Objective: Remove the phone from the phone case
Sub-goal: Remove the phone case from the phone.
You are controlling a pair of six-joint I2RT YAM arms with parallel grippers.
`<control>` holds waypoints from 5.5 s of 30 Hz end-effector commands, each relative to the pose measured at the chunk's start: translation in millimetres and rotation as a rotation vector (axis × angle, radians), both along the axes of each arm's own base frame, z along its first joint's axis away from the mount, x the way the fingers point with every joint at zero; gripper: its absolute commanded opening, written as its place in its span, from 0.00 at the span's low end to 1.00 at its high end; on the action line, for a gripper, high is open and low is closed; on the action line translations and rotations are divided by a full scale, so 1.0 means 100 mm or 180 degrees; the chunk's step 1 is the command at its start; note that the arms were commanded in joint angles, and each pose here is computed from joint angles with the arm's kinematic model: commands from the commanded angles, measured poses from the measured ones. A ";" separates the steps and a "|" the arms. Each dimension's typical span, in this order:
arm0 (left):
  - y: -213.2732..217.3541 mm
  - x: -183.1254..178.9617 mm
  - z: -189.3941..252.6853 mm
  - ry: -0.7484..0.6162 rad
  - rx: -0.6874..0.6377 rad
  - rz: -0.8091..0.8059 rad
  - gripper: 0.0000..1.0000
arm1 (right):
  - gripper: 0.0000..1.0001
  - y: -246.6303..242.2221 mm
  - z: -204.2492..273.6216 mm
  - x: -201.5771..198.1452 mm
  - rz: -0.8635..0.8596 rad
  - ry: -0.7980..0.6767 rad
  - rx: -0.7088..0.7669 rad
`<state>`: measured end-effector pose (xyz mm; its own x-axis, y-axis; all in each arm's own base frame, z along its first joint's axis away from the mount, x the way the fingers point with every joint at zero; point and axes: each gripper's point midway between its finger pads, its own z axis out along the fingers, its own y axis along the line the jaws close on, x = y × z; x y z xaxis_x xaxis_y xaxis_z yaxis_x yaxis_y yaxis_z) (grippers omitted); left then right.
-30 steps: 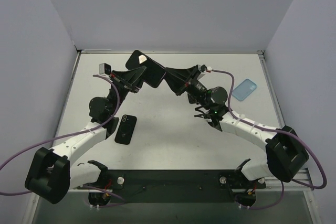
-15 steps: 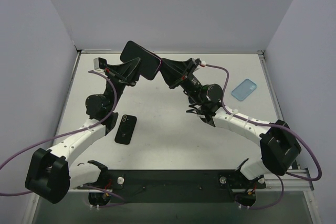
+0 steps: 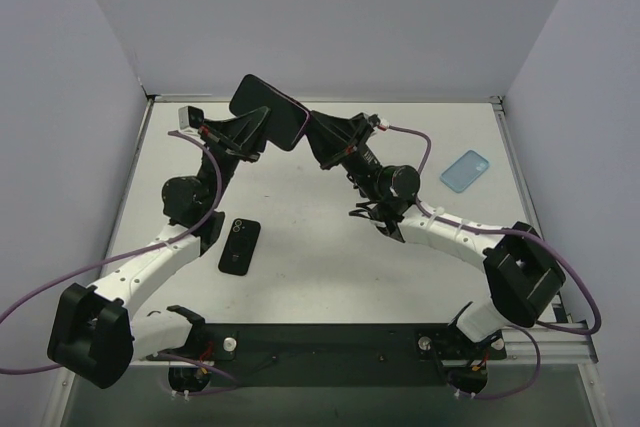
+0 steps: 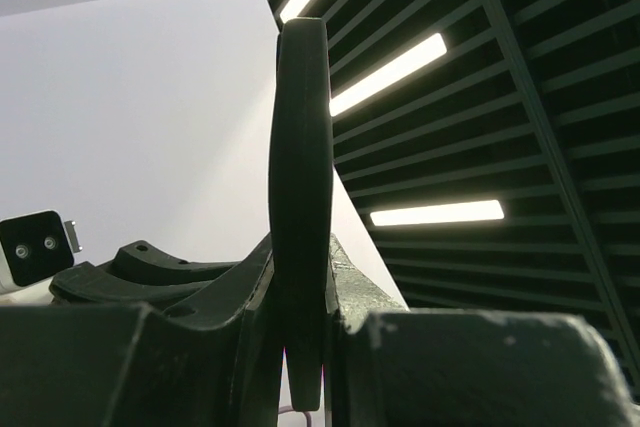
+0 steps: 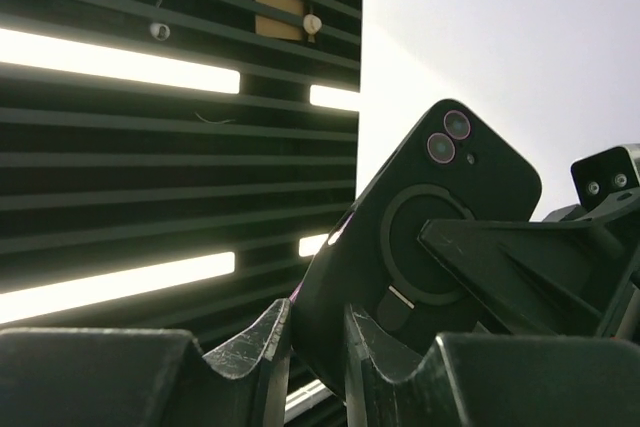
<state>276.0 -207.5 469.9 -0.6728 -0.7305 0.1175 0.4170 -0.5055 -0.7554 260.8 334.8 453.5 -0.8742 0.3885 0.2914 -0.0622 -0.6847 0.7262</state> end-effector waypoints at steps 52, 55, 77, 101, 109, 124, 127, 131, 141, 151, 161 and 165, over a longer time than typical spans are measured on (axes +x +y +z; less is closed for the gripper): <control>-0.51 -1.03 -0.24 -0.0800 0.1003 -0.1268 0.00 | 0.00 0.36 -1.54 -0.36 0.0743 -0.0477 -0.2316; -0.61 -0.91 -0.56 -0.0557 0.1317 -0.1232 0.06 | 0.00 0.14 -1.98 -0.37 0.0589 -0.0154 -0.2836; -0.74 -0.71 -2.32 0.0751 0.2359 -0.1453 0.87 | 0.00 -1.92 -2.89 -0.45 -0.1085 0.0550 -0.6200; -1.13 -0.76 -3.66 0.1194 0.3138 -0.1888 0.94 | 0.00 -1.15 -3.99 -0.80 0.0099 -0.0563 -0.7528; -1.43 -0.81 -3.70 0.0884 0.3031 -0.1967 0.90 | 0.00 -1.11 -4.06 -0.86 0.0230 -0.0560 -0.7361; -1.49 -0.76 -3.94 0.0948 0.3582 -0.1887 0.81 | 0.00 -0.90 -4.19 -0.91 0.0567 -0.0578 -0.7002; -1.48 -0.73 -4.00 0.0995 0.3774 -0.1824 0.75 | 0.00 -0.85 -4.21 -0.94 0.0645 -0.0560 -0.6895; -1.42 -0.71 -4.09 0.1088 0.4079 -0.1731 0.70 | 0.00 -0.83 -4.25 -0.96 0.0737 -0.0528 -0.6843; -1.36 -0.69 -4.23 0.1289 0.4614 -0.1635 0.66 | 0.00 -0.68 -4.19 -0.95 0.0826 -0.0578 -0.6699; -1.23 -0.69 -4.43 0.1515 0.5350 -0.1475 0.41 | 0.00 -0.55 -4.03 -0.97 0.0835 -0.0576 -0.6428; -1.20 -0.75 -4.56 0.1582 0.5579 -0.1512 0.28 | 0.00 -0.44 -3.90 -0.99 0.0847 -0.0531 -0.6093; -1.25 -0.73 -4.49 0.1526 0.5480 -0.1503 0.09 | 0.00 -0.47 -3.84 -0.98 0.0800 -0.0526 -0.6076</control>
<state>184.7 -351.0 58.0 -0.9815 0.0321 -0.1886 0.1446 0.7696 -0.6219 178.6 241.1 40.2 -0.9047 -0.1176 -0.4095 -0.2023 0.9645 0.1698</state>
